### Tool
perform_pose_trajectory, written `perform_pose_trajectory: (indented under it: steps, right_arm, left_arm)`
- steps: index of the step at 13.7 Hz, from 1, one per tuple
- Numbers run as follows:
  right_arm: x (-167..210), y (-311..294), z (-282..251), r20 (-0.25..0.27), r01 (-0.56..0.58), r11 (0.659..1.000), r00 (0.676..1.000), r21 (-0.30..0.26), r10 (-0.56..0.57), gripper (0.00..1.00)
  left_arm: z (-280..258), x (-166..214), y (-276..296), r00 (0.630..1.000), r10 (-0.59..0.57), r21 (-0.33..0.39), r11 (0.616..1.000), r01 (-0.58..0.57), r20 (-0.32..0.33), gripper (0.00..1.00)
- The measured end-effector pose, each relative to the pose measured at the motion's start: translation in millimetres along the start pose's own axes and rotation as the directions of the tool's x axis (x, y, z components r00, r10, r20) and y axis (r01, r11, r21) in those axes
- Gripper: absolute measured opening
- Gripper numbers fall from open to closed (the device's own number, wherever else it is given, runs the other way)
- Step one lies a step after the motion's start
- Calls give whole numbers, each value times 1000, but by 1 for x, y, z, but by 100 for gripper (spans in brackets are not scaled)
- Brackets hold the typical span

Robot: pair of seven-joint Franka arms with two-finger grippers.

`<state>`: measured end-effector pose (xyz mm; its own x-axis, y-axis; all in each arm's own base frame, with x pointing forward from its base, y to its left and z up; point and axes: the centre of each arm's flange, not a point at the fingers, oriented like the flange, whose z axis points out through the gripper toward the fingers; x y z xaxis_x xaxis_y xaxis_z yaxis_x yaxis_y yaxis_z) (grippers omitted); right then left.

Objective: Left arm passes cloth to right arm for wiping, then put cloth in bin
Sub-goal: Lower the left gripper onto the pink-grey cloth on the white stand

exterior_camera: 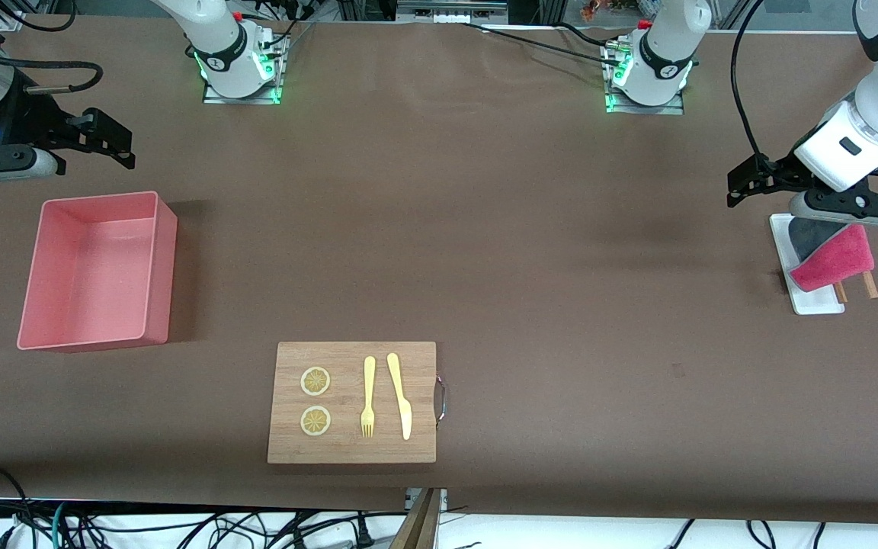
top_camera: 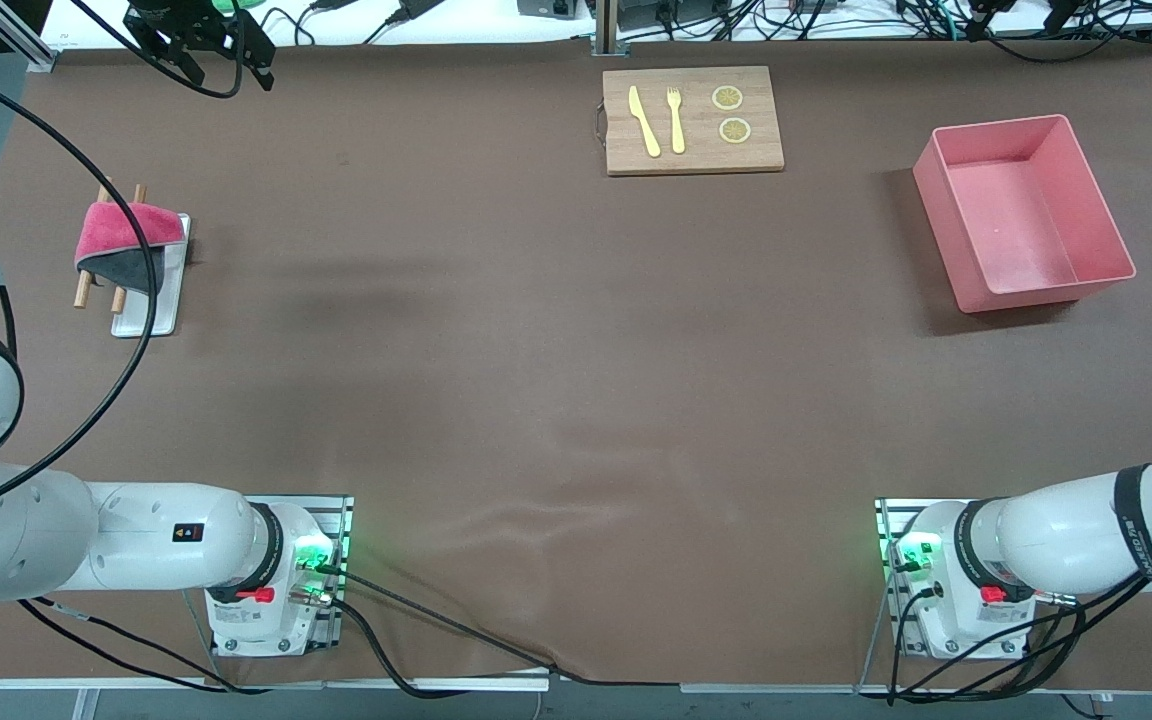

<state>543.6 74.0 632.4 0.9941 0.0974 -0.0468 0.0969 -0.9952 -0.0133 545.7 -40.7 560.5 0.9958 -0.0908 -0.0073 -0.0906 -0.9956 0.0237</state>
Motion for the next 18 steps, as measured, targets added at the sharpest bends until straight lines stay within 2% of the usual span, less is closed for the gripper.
perform_pose_trajectory:
  steps: [14, 16, 18]
  right_arm:
    - [0, 0, 0, 0, 0, 1000, 1000, 0, 0, 100]
    - [0, 0, 0, 0, 0, 1000, 1000, 0, 0, 100]
    - [0, 0, 0, 0, -1, 1000, 1000, 0, 1, 100]
  left_arm:
    - [5, -1, -4, 1000, -9, -1, 1000, 9, 11, 100]
    - [7, -4, -4, 999, -9, -1, 1000, 9, 37, 100]
    - [13, -11, -7, 995, -7, 20, 1000, 5, 96, 100]
